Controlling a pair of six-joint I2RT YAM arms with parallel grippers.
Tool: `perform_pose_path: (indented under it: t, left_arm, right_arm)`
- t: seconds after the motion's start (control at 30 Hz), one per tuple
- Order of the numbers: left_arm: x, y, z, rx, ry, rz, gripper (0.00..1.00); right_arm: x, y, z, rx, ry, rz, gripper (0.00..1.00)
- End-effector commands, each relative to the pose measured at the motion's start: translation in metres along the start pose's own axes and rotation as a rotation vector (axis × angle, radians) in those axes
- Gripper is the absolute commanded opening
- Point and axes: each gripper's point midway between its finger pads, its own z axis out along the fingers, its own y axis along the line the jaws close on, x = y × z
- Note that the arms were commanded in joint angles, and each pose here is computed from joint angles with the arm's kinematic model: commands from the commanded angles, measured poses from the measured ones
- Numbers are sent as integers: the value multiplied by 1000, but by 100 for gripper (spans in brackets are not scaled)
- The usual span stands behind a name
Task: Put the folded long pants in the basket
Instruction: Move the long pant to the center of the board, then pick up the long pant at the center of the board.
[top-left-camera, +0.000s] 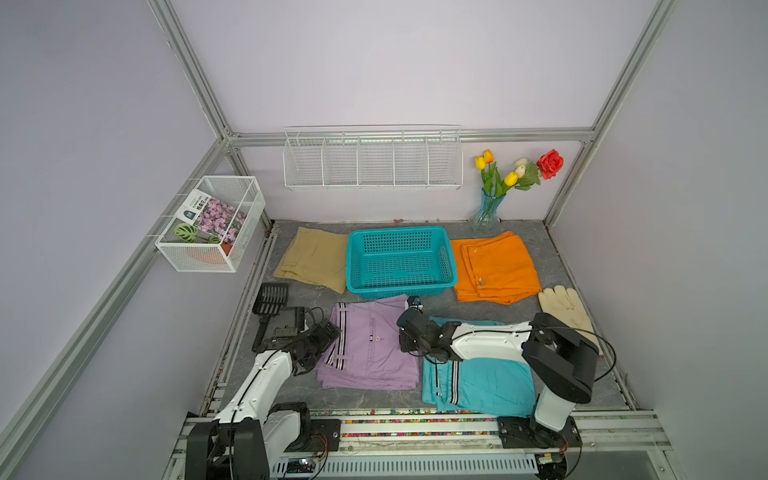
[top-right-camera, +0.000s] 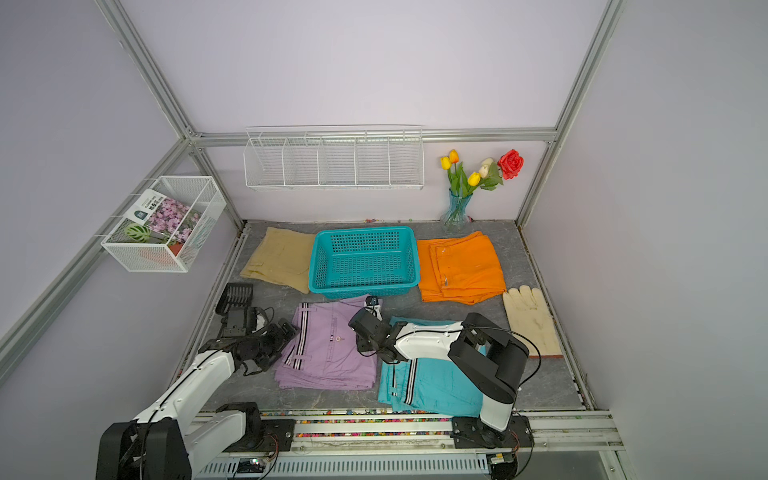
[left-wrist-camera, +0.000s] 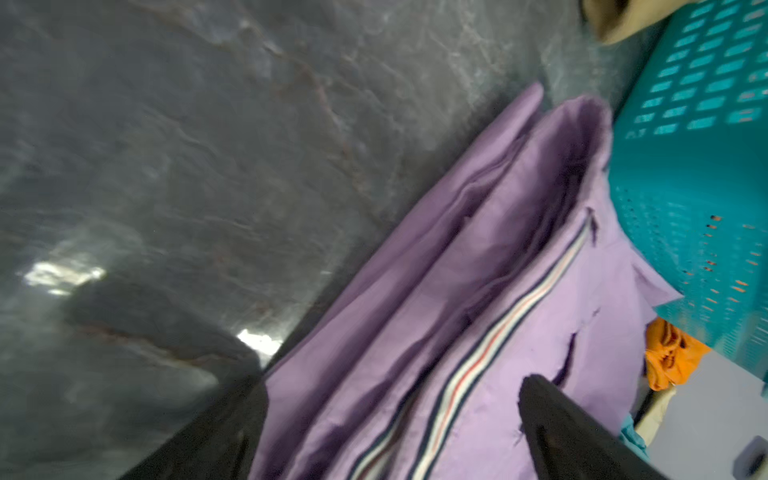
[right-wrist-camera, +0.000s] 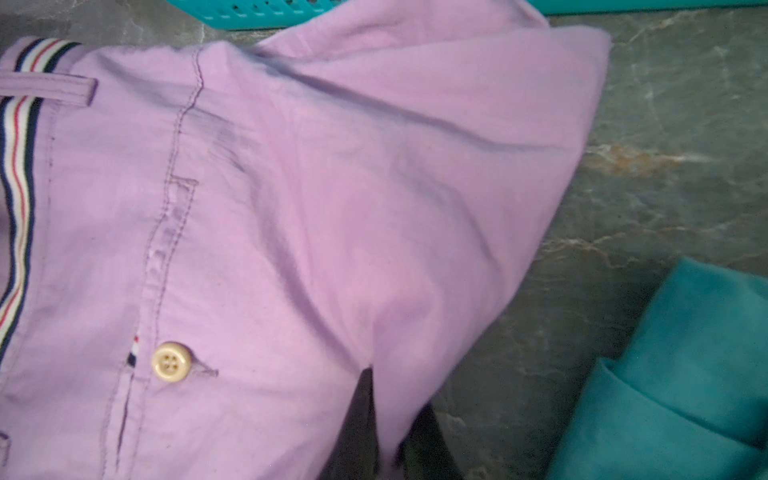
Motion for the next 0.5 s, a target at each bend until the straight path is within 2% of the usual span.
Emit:
perform_pose_path:
  t: [0.0, 0.07, 0.17, 0.23, 0.37, 0.47]
  left_arm:
    - [-12, 5, -2, -48, -61, 9, 100]
    - [-16, 5, -8, -62, -83, 7, 100]
    - [-13, 4, -1, -8, -94, 12, 100]
    - [-8, 6, 7, 8, -75, 8, 100]
    - [-7, 9, 8, -62, -14, 3, 100]
    - [5, 8, 18, -21, 50, -1, 100]
  right_arm:
    - [14, -12, 7, 33, 46, -25, 2]
    - [14, -12, 5, 30, 45, -21, 1]
    - [12, -11, 0, 17, 32, -13, 1]
    - [10, -10, -3, 11, 25, -11, 2]
    - [9, -5, -4, 3, 30, -20, 1]
    - [9, 0, -3, -5, 31, -26, 1]
